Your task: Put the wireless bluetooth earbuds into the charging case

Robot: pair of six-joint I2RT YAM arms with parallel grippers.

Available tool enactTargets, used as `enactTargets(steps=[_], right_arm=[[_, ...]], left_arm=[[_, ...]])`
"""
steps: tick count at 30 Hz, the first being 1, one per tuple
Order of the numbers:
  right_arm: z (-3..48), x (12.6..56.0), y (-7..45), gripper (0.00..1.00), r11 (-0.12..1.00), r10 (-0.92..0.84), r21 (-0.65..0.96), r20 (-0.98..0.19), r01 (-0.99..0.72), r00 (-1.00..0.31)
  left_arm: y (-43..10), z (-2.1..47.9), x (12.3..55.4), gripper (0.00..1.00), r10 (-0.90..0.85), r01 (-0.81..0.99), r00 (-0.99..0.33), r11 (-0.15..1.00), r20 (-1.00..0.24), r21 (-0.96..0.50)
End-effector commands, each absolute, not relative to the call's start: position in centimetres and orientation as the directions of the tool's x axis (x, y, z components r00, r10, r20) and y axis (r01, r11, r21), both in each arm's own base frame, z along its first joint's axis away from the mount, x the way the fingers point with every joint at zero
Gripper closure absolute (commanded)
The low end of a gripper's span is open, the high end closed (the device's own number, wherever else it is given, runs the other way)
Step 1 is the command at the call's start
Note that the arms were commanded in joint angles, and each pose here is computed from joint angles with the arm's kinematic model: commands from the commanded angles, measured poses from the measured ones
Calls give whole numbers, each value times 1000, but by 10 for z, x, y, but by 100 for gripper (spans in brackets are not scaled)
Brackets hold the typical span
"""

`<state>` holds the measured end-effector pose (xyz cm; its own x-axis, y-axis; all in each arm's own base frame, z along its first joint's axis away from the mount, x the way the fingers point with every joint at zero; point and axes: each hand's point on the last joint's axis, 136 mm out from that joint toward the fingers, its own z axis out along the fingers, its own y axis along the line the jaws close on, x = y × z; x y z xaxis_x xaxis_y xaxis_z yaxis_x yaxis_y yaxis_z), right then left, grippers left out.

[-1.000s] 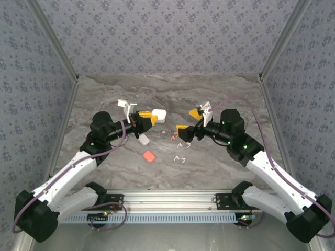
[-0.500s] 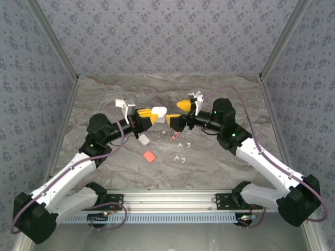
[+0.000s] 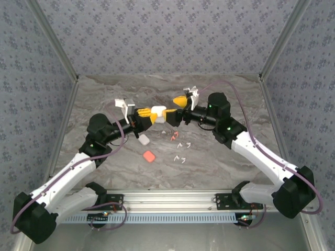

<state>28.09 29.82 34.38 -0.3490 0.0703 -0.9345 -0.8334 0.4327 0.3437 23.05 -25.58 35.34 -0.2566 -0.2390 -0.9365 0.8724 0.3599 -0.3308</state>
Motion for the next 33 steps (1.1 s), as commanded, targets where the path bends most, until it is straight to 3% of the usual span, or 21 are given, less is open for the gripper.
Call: enactTargets(steps=[1, 18, 30, 33], right_arm=[[361, 287, 299, 1, 432, 91, 335, -940, -838, -329], [359, 302, 297, 1, 450, 69, 357, -928, -818, -367], [378, 290, 284, 0, 446, 89, 348, -934, -825, -346], [375, 284, 271, 0, 500, 76, 365, -922, -785, -380]], left_arm=[[-256, 372, 219, 100, -258, 907, -188, 325, -948, -268], [-257, 368, 218, 100, -245, 906, -191, 329, -950, -267], [-257, 361, 221, 100, -232, 896, -186, 359, -955, -262], [-255, 357, 222, 100, -229, 892, -175, 376, -958, -253]])
